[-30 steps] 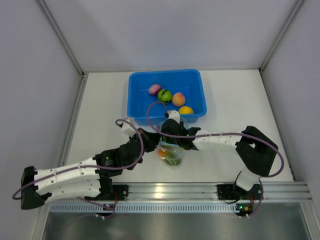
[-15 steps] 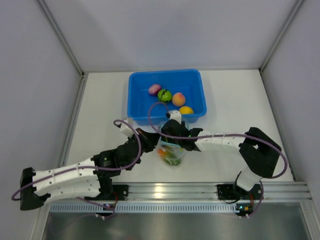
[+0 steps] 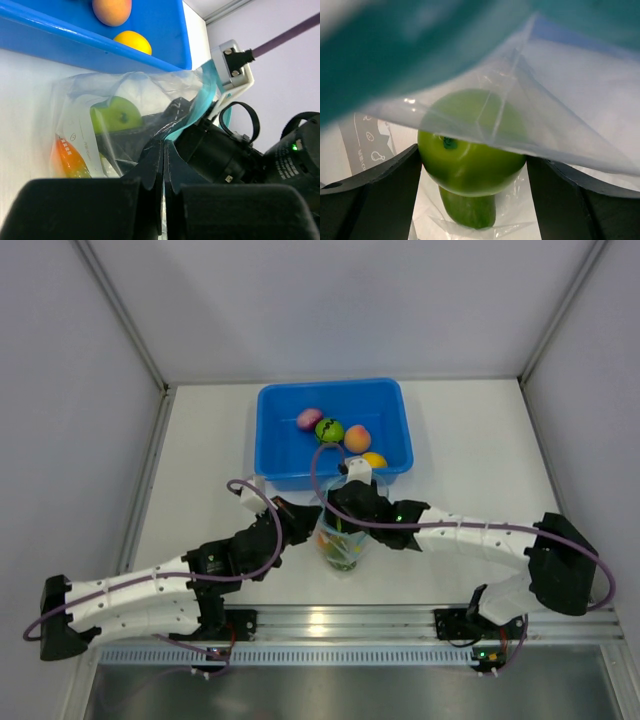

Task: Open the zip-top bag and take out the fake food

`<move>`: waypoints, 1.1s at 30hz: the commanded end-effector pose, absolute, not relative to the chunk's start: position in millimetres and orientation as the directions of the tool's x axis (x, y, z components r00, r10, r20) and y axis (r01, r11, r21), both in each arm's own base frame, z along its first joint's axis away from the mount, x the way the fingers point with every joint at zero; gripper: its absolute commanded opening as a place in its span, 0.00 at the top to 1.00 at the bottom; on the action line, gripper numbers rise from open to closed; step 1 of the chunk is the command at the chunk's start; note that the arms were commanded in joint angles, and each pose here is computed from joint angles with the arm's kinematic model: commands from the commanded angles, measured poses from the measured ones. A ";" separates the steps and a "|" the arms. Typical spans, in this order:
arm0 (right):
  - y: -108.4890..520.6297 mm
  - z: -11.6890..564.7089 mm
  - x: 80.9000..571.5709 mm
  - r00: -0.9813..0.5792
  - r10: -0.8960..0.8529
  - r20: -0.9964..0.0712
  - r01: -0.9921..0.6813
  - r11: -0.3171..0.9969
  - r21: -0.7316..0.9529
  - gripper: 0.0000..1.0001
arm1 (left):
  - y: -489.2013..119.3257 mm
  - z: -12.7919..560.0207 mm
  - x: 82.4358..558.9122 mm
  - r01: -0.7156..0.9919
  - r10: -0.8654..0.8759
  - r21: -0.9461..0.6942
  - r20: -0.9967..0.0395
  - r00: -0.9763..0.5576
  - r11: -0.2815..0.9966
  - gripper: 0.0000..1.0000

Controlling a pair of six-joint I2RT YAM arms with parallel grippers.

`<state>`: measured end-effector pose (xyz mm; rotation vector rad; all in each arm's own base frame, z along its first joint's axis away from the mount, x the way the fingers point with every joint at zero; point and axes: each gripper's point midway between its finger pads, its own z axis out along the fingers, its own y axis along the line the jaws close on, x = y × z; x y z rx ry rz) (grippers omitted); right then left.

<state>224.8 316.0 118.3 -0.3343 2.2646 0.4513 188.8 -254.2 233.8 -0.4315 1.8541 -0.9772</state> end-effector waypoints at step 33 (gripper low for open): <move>308.0 267.5 211.6 -0.443 -0.028 -0.896 -0.522 0.821 0.232 0.53 | -263.9 236.8 193.0 0.114 -0.665 -0.787 -0.581 -0.470 0.606 1.00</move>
